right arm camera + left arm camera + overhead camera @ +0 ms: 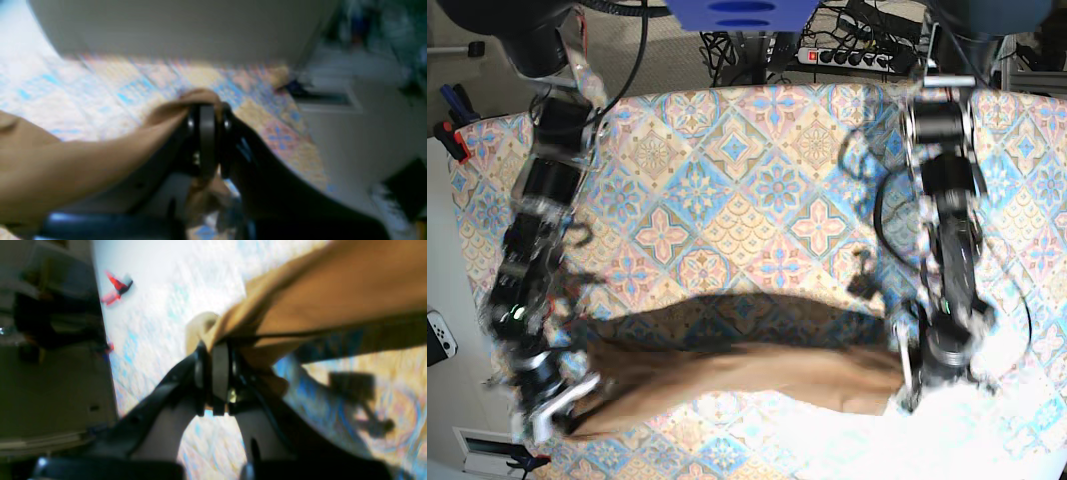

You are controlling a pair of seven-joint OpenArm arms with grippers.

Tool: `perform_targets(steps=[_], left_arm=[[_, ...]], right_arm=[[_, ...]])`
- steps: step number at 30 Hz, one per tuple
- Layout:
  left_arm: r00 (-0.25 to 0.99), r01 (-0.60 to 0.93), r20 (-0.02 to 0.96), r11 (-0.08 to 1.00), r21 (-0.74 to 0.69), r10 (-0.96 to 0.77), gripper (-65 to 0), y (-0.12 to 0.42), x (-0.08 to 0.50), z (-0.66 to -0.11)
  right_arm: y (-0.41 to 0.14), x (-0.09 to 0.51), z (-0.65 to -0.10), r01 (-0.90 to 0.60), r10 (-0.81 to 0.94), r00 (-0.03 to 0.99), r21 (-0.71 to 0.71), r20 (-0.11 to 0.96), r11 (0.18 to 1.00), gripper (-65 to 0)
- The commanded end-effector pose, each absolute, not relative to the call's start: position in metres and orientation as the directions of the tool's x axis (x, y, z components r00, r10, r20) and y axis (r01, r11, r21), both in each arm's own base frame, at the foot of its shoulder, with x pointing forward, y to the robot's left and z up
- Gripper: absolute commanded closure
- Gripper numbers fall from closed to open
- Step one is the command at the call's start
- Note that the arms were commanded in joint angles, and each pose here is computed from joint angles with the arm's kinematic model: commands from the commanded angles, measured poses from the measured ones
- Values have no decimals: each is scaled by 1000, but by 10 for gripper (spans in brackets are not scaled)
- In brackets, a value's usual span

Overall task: Layout the t-shirt on the table in an organized manner, then fold the t-shirt properly
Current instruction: 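Lift the shirt with both grippers and shake it out, then lay the shirt flat, holding its shoulders with both grippers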

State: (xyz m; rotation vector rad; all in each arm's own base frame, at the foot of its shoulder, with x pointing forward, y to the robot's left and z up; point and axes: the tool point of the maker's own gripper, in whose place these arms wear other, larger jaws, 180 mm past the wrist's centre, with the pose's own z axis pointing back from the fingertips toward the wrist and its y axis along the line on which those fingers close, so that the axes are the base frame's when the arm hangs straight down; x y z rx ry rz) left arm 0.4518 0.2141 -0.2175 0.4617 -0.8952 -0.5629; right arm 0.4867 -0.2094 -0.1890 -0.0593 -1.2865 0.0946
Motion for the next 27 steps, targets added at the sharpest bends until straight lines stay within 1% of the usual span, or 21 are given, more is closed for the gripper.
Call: perform_targets(steps=[1, 7, 12, 15, 17, 21, 23, 26, 27], left_arm=[[459, 229, 619, 758, 611, -637, 0, 214, 451, -199], [511, 284, 569, 751, 596, -644, 0, 214, 390, -252], [593, 319, 513, 766, 559, -621, 0, 226, 350, -294], [643, 329, 478, 780, 533, -598, 0, 236, 327, -315], [659, 326, 467, 783, 530, -590, 0, 241, 315, -320], [665, 389, 408, 757, 525, -625, 0, 239, 289, -334], [673, 409, 387, 753, 515, -631, 0, 239, 280, -341], [700, 410, 360, 760, 505, -617, 0, 250, 264, -349], [701, 418, 351, 757, 503, -621, 0, 252, 262, -350]], right_arm=[[-209, 473, -220, -43, 104, 348, -95, 932, 995, 0], [-183, 417, -301, -75, 71, 472, -40, 879, 996, 0], [-166, 374, -349, -83, 29, 514, 16, 857, 996, 0], [-173, 352, -370, -49, -1, 551, 34, 834, 998, 0], [-183, 338, -381, -5, -36, 576, 47, 817, 999, 0], [-202, 311, -399, 53, -65, 617, 41, 784, 998, 0], [-207, 305, -394, 72, -91, 604, 59, 792, 996, 0], [-213, 306, -376, 103, -154, 548, 117, 822, 988, 0], [-214, 305, -375, 105, -165, 544, 128, 822, 986, 0]])
